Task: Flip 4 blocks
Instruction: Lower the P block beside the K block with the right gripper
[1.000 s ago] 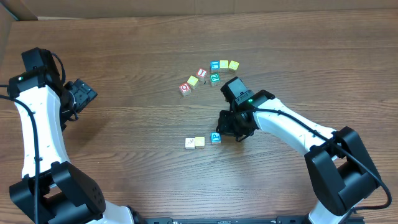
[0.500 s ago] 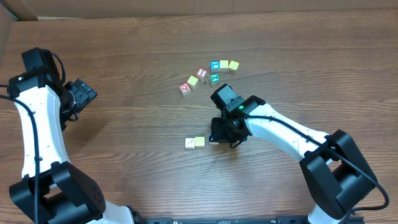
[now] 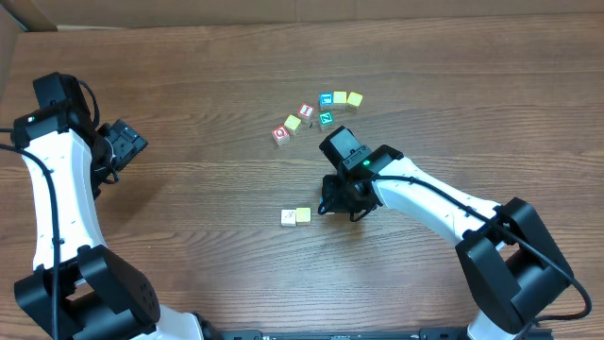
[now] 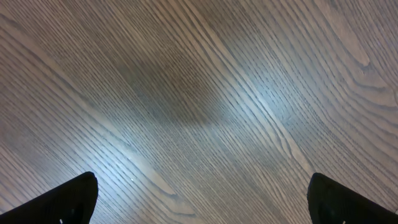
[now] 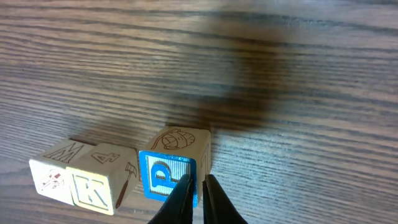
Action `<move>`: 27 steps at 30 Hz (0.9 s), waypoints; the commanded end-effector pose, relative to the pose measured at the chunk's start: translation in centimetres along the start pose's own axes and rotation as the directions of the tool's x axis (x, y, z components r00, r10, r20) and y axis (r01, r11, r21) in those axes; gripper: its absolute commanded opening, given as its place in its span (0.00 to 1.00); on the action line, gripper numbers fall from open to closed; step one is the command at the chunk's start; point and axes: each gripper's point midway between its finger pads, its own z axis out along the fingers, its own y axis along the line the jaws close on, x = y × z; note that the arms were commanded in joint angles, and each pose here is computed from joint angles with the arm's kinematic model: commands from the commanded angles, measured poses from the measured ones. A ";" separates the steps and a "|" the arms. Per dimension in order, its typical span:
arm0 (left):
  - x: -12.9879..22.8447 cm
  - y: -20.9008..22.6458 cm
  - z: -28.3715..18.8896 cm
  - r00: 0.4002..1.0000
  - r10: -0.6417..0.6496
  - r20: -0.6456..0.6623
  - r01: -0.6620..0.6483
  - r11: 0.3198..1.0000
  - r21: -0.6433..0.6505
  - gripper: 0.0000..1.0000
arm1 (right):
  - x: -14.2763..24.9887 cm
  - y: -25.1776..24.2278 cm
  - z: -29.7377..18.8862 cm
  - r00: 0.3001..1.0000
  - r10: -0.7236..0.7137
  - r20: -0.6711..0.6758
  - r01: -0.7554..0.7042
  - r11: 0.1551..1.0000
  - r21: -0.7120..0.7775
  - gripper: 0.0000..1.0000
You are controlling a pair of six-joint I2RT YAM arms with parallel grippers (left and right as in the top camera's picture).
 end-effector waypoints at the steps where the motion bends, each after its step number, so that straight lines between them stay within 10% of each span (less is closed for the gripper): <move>1: -0.3 0.0 -0.4 1.000 -0.009 0.015 0.009 1.000 0.006 1.00 | -0.1 0.7 -0.9 1.000 -0.006 0.013 0.006 0.999 -0.036 0.09; 27: -0.3 -0.1 -0.4 1.000 -0.009 0.015 0.009 1.000 0.006 1.00 | -2.8 2.9 -3.6 0.995 -0.072 0.069 0.079 0.991 -0.108 0.13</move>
